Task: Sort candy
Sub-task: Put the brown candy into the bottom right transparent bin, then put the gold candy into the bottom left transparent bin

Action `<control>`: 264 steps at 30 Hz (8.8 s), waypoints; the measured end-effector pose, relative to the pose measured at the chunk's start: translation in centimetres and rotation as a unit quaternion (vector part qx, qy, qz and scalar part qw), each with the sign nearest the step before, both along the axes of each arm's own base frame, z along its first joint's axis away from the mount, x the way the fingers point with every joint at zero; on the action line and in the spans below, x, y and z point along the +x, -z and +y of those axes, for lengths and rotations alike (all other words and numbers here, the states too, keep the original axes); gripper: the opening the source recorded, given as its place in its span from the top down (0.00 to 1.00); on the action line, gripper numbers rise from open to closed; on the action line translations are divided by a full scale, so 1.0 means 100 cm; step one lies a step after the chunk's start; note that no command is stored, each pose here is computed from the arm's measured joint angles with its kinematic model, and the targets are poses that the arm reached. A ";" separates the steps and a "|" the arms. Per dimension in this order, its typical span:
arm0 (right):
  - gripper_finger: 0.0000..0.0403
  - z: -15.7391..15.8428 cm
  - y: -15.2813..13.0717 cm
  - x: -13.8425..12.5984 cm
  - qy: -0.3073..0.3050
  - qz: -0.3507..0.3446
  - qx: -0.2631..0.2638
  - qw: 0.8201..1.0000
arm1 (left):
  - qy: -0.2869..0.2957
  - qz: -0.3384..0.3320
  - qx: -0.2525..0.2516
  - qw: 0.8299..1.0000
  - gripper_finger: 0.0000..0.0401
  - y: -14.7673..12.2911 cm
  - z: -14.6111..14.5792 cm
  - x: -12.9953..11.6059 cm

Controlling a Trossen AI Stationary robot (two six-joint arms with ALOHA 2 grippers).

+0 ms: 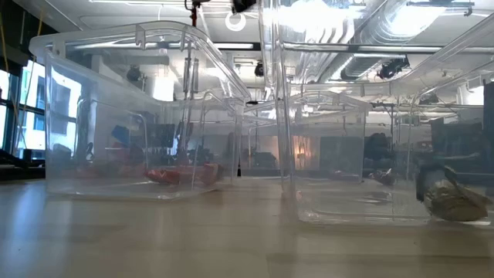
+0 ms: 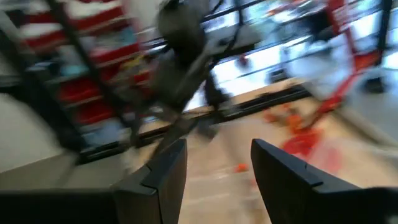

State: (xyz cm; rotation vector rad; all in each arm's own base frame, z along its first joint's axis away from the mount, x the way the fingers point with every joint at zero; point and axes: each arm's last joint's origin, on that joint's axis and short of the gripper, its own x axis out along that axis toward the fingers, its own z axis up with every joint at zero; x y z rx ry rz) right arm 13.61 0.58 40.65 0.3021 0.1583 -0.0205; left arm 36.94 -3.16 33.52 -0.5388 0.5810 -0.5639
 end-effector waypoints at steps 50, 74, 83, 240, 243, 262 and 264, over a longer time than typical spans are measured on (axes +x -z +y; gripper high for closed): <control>0.57 0.127 0.254 0.057 -0.017 0.512 0.124 0.850 | -0.253 -0.090 0.049 0.962 0.64 0.054 -0.001 -0.209; 0.79 0.130 0.278 0.070 -0.002 0.481 0.018 0.877 | -0.295 -0.020 0.090 0.951 0.64 0.068 0.003 -0.213; 0.99 0.126 0.231 0.032 -0.028 0.513 0.080 0.854 | -0.293 -0.007 0.098 0.951 0.64 0.071 0.003 -0.215; 0.69 0.050 0.065 0.122 0.070 0.279 -0.126 0.950 | -0.107 0.415 0.344 0.835 0.64 0.181 -0.121 -0.243; 0.69 0.049 0.065 0.122 0.070 0.279 -0.126 0.950 | -0.118 0.415 0.337 0.837 0.64 0.181 -0.122 -0.241; 0.69 0.050 0.065 0.122 0.070 0.279 -0.125 0.950 | -0.103 0.402 0.391 0.821 0.64 0.178 -0.114 -0.245; 0.69 0.049 0.065 0.122 0.071 0.278 -0.124 0.950 | -0.111 0.404 0.408 0.811 0.64 0.180 -0.112 -0.246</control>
